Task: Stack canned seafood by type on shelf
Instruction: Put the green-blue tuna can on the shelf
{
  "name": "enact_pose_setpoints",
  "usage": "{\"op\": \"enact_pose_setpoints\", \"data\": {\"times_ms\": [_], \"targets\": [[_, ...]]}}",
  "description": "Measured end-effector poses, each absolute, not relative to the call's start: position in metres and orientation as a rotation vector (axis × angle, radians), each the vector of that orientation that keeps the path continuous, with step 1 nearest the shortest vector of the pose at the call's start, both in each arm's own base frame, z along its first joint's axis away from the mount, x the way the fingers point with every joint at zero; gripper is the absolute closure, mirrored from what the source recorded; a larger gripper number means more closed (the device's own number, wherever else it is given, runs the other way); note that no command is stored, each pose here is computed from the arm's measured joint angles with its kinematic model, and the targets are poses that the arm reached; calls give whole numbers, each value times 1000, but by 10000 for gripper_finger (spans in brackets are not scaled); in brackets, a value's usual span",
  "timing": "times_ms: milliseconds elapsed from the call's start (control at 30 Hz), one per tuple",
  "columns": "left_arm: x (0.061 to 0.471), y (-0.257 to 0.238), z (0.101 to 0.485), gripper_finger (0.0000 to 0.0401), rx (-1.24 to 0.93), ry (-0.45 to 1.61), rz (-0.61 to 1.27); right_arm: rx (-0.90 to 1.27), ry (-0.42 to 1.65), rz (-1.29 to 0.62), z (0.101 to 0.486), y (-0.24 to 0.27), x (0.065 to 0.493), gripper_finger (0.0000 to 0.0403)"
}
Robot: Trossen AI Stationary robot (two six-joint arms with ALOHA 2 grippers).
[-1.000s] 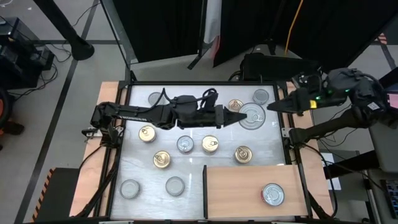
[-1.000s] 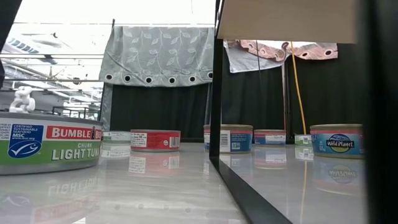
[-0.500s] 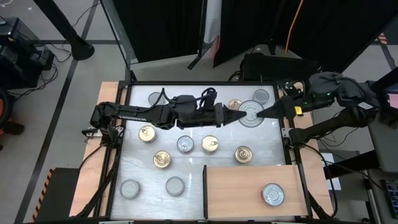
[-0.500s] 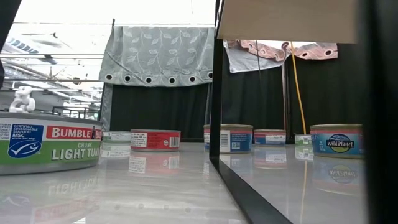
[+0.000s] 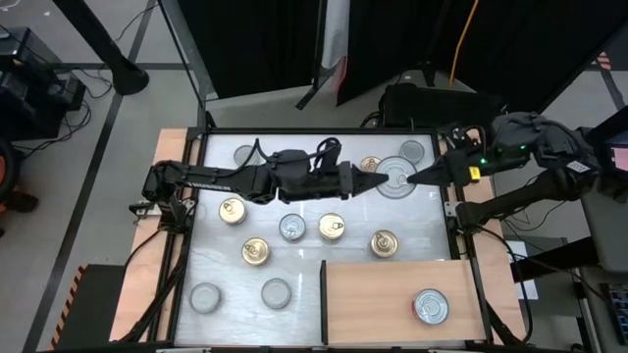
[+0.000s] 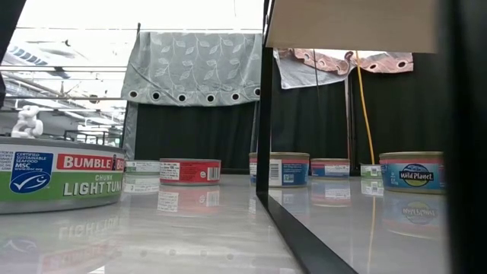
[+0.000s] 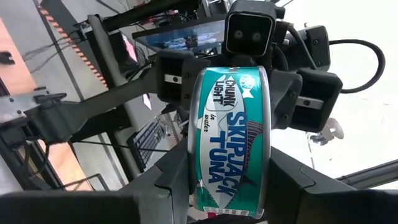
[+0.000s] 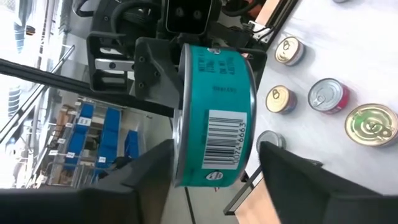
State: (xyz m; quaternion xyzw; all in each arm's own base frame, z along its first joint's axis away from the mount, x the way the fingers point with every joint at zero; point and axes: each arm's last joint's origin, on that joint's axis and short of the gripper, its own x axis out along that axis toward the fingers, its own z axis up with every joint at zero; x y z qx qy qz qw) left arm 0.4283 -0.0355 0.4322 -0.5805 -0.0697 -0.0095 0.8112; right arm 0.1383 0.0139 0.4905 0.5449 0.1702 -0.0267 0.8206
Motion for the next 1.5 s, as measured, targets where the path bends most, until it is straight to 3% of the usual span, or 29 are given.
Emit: {"op": "enact_pose_setpoints", "data": {"times_ms": [233, 400, 667, 800, 1033, 1267, 1500], "targets": [[428, -35, 432, 258, -1215, -151, -11, 1142, 356, -49, 491, 14, 140, 265], [429, -39, 432, 250, -1192, -155, -20, 1133, 351, -43, 492, 14, 138, 278], [428, -46, 433, 63, -1190, -147, -37, 1134, 364, 71, 497, 15, 119, 269], [426, -46, 435, 11, -1189, -131, -71, 1143, 403, 170, 499, 17, 106, 269], [410, -45, 455, 20, -1138, -149, -145, 1152, 637, 321, 489, 21, 79, 270], [395, -39, 467, 29, -1098, -117, -185, 1092, 989, 328, 463, 23, 63, 270], [390, -35, 467, 29, -1089, -74, -151, 933, 1081, 338, 450, 23, 63, 270]]}}
